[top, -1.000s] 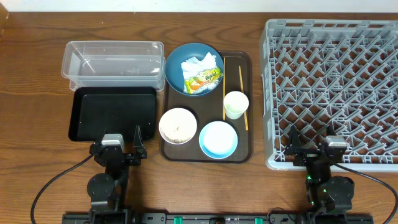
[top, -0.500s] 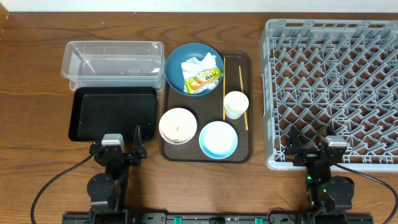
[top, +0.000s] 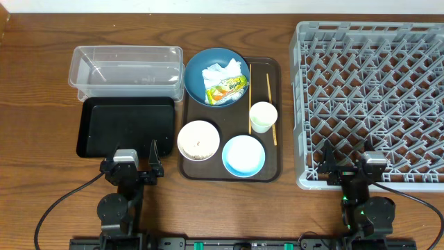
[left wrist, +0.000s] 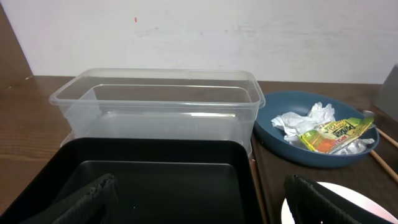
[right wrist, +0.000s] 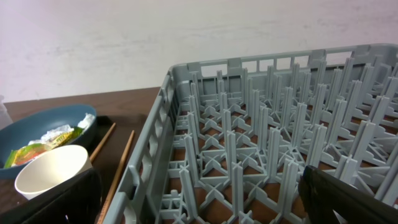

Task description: Sort waste into correct bins and load items into the dishwasher rack

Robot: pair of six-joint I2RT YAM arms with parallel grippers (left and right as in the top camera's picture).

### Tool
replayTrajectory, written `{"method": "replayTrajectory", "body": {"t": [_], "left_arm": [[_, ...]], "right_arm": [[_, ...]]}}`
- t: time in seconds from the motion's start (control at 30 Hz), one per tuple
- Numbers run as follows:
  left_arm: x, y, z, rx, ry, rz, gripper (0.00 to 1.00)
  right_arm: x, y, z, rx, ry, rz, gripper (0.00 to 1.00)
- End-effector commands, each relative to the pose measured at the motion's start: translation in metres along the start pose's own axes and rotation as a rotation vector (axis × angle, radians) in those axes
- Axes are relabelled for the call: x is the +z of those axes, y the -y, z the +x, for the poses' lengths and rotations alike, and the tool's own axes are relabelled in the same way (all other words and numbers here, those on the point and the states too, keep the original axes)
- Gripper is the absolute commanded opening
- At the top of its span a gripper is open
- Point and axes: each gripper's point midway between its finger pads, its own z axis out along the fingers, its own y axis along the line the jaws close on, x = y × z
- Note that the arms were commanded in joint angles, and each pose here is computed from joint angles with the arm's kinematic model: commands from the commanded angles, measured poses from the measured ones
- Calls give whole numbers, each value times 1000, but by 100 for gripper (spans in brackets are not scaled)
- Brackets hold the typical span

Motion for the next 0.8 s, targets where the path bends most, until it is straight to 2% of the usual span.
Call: {"method": "replayTrajectory", "body": {"t": [0.0,0.57,0.7,0.77], "left_arm": [[1,0,16,13,-40,0,87],[2,1,11,12,-22,4,87],[2,3,11,9,-22,18,88],[1,13,12,8,-24,75,87]], "right_arm": [[0,-2,0,-15,0,-11,99],[0,-2,0,-15,1,-10,99],[-1,-5,-14,-13,58,-24,99],[-2,-12,-21,-15,87,-60,99]]}}
